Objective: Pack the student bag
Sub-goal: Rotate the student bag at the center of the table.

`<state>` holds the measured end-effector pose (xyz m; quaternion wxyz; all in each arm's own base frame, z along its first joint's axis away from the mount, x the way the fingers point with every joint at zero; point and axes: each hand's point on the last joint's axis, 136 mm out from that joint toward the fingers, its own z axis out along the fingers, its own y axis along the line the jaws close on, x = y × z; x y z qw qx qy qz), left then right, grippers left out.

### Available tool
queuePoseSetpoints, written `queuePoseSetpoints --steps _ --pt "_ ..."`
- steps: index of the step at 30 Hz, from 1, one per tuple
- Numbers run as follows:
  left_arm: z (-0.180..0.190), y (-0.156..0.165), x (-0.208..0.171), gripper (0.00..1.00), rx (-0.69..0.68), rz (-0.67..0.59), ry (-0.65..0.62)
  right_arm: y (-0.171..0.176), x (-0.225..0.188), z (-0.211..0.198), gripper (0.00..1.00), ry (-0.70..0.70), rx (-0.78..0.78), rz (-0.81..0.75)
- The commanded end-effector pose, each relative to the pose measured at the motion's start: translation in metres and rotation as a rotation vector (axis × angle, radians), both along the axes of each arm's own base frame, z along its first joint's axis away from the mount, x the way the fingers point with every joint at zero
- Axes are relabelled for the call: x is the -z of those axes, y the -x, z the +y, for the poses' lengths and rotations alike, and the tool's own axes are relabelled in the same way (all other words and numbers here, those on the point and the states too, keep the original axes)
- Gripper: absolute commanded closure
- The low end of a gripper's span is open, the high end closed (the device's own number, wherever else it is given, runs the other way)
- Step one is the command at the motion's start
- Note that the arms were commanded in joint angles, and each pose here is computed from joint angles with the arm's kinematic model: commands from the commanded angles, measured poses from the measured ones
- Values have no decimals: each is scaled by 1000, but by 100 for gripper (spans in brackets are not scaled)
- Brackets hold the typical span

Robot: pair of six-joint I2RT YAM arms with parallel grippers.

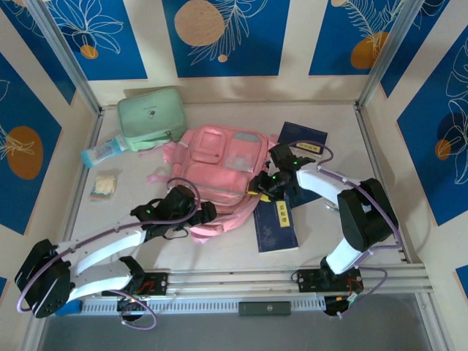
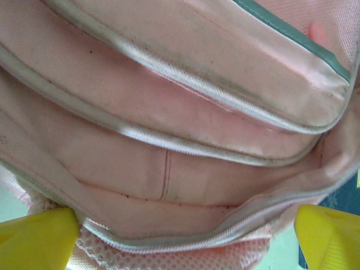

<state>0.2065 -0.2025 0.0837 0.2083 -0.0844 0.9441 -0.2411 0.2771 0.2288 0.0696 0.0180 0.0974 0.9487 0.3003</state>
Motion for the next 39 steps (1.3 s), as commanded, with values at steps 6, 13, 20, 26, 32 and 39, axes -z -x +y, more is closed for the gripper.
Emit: queuePoseSetpoints --steps 6,13,20,26,32,39 --pt "37 -57 10 1 -107 -62 -54 14 -17 49 70 -80 -33 -34" --pt "61 -97 25 0 -95 -41 -164 40 -32 86 57 -127 -145 -81" --pt "77 -102 -3 0 -71 -78 -219 55 -51 36 27 -52 -144 -114" --pt "77 -65 -39 1 -98 -109 -102 21 -57 -22 20 -123 39 -85" --pt "54 -37 -54 1 -71 -124 -23 -33 -48 -36 24 -179 109 -60" --pt "-2 -18 -67 0 34 -133 9 -89 -28 -38 35 -172 152 -81"
